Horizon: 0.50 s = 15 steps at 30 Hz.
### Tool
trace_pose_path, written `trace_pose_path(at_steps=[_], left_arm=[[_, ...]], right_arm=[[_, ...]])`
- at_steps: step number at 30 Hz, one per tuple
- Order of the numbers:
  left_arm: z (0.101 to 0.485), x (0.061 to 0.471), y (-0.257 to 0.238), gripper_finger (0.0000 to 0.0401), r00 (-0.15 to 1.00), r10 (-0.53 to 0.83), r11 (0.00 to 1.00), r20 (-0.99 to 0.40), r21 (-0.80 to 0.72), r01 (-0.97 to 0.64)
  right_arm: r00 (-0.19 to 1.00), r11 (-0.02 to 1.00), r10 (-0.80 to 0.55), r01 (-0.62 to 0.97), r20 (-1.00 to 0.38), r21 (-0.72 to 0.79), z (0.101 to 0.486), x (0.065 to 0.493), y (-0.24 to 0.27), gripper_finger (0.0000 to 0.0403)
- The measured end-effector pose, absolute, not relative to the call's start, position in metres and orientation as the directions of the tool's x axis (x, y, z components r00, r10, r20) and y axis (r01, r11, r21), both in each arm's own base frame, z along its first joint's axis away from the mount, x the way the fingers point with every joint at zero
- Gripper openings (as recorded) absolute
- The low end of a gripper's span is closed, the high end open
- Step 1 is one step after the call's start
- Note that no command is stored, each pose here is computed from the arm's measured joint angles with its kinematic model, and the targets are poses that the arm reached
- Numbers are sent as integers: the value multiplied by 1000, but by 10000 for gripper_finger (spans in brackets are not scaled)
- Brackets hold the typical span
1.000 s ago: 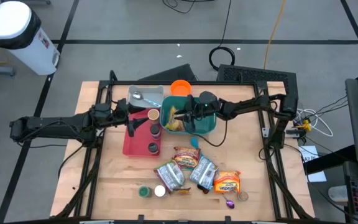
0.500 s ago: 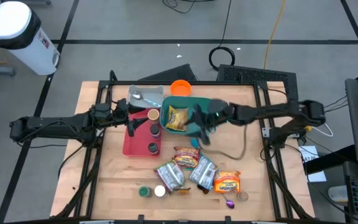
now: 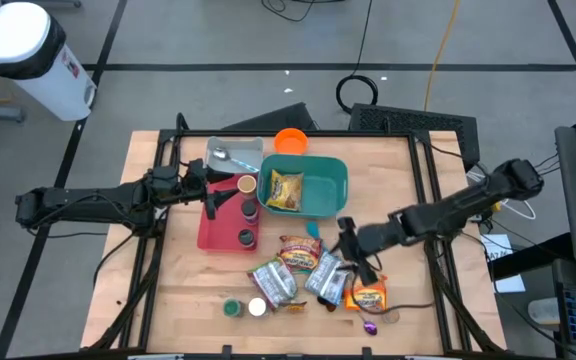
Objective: Pick & Place Food Item
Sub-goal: Put the orange noodle pack into the green bin
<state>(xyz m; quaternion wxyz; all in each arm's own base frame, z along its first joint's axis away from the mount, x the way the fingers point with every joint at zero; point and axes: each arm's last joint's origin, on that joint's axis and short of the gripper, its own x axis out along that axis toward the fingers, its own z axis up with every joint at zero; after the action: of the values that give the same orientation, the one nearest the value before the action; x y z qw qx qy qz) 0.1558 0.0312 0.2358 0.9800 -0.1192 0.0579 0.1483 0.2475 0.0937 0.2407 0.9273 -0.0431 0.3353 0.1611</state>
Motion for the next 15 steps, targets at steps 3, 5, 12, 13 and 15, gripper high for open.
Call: trace_pose_path(at_steps=[3,5,12,13,15], left_arm=[[235,156,31,276,948,277,927,-154,-216,-306],[235,156,31,276,948,277,927,-153,-216,-306],[235,156,31,276,948,277,927,-154,-218,-306],[235,156,31,276,948,277,927,-154,-218,-306],[235,156,31,276,948,277,926,-154,-219,-306]], right_arm=[[688,941,309,-320,-656,108,234,236,107,208],[657,937,329,-317,-678,147,228,228,115,206],[552,944,318,-256,-771,207,203,201,133,205],[547,951,299,-236,-782,198,199,198,134,204],[536,963,265,-189,-802,193,191,192,134,203]])
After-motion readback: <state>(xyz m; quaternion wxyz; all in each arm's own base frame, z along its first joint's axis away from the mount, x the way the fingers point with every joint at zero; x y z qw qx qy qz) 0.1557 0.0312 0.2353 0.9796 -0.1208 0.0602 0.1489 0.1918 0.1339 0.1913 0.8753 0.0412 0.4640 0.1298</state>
